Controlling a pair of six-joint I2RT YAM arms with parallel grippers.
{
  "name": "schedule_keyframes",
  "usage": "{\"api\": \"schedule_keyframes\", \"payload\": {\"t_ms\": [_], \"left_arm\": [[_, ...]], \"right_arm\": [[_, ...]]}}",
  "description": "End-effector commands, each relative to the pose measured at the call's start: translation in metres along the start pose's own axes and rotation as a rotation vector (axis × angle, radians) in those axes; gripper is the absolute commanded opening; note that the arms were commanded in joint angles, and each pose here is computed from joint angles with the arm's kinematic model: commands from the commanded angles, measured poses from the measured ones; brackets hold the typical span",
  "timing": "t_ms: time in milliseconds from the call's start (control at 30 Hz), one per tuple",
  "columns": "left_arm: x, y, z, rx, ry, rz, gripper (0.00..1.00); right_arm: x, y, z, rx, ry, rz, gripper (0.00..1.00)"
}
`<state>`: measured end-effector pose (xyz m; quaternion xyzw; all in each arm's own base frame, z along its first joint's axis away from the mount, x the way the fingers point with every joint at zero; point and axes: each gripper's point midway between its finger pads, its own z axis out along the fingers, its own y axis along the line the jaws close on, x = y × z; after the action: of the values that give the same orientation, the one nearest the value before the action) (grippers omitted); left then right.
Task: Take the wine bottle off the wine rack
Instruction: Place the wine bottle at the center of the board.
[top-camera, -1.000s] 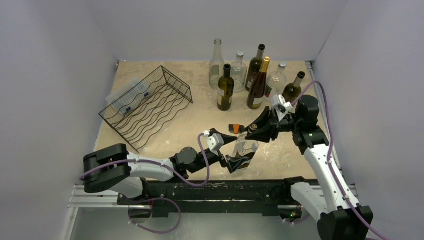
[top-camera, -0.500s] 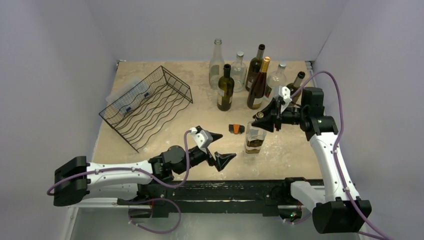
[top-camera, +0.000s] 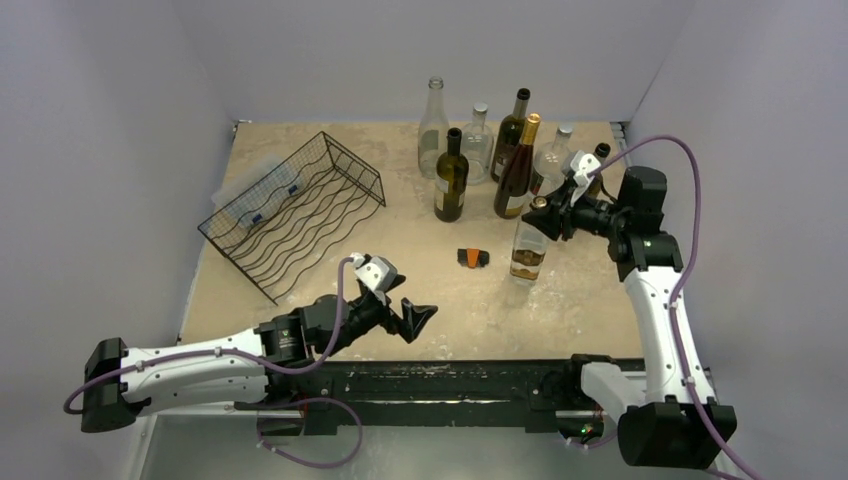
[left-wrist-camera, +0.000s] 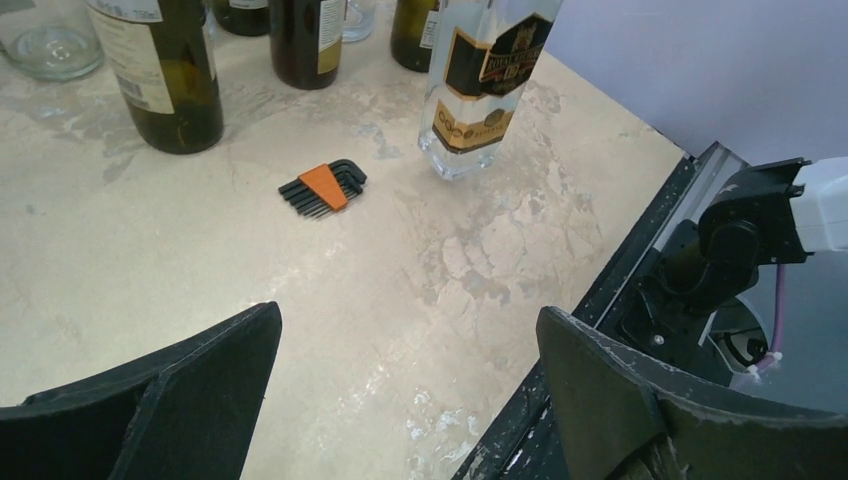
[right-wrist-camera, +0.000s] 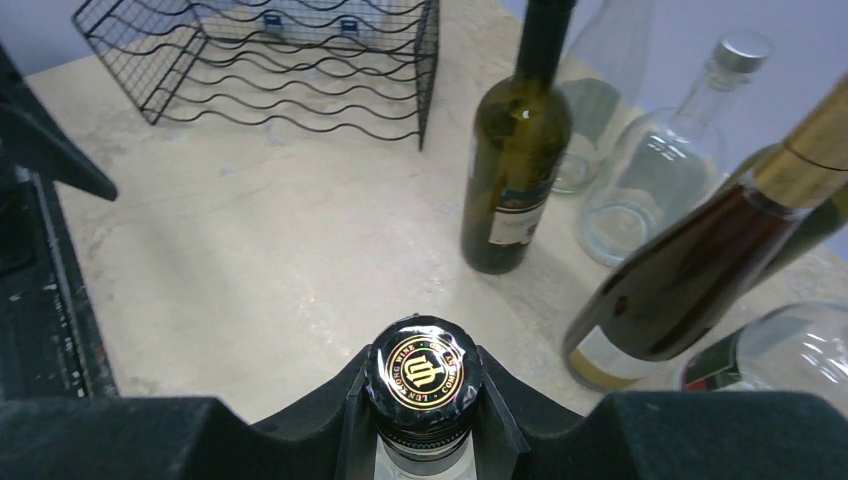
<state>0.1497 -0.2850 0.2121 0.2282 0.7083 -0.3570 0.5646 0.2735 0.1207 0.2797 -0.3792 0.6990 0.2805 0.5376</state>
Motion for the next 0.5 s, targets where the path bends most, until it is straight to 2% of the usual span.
{"api": "schedule_keyframes", "payload": {"t_ms": [0, 467], "left_arm": [[0.019, 0.02, -0.012, -0.083, 0.061, -0.031, 1.0], [0.025, 0.037, -0.034, -0.135, 0.052, -0.077, 1.0]], "right_arm": [[-0.048, -0.038, -0.004, 0.143, -0.13, -0.104, 0.0], [-0.052, -0.111, 0.007, 0.362, -0.199, -0.059, 0.0]]}}
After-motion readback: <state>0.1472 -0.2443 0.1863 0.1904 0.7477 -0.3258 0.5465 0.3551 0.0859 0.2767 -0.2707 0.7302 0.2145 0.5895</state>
